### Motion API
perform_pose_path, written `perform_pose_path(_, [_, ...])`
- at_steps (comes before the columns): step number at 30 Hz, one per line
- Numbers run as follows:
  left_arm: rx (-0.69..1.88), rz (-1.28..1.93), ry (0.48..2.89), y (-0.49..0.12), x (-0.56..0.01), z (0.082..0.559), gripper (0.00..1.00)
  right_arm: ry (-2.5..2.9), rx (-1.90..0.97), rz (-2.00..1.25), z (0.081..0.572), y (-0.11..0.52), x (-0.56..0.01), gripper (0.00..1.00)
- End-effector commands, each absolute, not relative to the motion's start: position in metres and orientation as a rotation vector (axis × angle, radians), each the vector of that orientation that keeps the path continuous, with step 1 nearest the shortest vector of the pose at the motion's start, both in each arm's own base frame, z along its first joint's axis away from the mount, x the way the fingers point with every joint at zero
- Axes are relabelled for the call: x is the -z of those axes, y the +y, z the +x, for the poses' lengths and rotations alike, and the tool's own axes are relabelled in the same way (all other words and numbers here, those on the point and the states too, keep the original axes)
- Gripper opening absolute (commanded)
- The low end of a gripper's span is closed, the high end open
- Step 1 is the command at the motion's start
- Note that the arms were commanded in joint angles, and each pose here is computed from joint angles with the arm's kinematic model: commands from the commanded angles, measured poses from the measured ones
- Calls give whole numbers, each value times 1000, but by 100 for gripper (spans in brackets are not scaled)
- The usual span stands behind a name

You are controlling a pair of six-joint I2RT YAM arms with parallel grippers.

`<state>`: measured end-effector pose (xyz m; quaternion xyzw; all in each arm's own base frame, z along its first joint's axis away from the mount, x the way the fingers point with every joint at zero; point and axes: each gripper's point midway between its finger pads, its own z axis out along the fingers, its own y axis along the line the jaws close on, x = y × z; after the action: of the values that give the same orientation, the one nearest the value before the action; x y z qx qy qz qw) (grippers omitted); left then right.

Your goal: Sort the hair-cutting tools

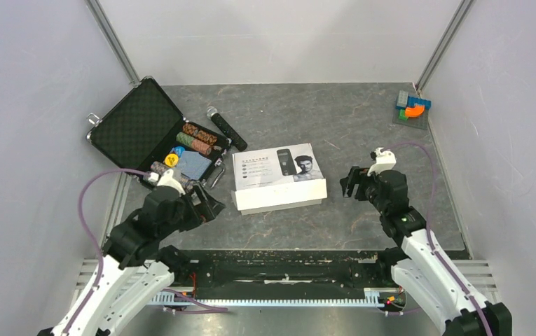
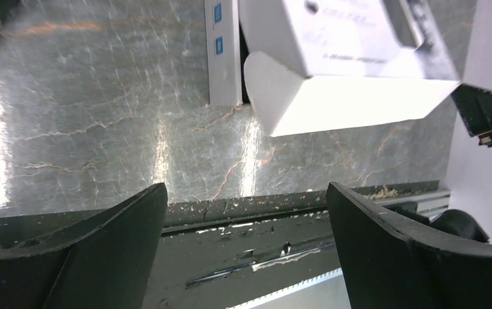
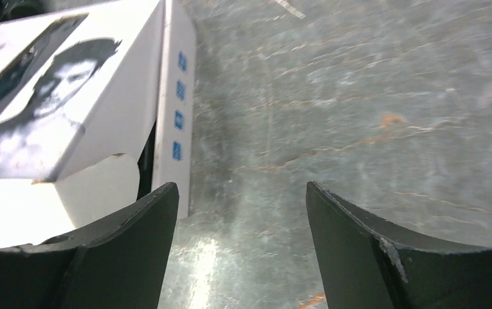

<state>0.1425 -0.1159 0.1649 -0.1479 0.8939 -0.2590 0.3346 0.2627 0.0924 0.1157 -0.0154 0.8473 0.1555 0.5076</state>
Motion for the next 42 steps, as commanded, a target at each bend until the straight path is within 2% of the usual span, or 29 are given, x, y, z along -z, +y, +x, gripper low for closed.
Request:
perform_pose_path(1, [602, -438, 2256, -96, -201, 145, 100, 1944, -210, 40, 274, 64, -153, 75])
perform_pose_path(7, [627, -336, 2261, -125, -215, 178, 99, 1911, -354, -76, 278, 93, -175, 75])
perform_pose_path(12, [695, -296, 2275, -152, -201, 203, 96, 1917, -616, -234, 271, 138, -179, 74])
perform_pose_path(19, [780, -297, 2342, -174, -177, 221, 100, 1931, -823, -346, 263, 170, -172, 75])
perform_pose_path(24, [784, -366, 2342, -168, -164, 237, 100, 1930, -794, -290, 270, 165, -171, 75])
perform_pose_path(32, [857, -456, 2372, -174, -135, 253, 100, 1930, -584, -13, 286, 112, -157, 81])
perform_pose_path(42, [761, -518, 2388, -162, -114, 266, 100, 1947, -807, 177, 295, 122, -132, 81])
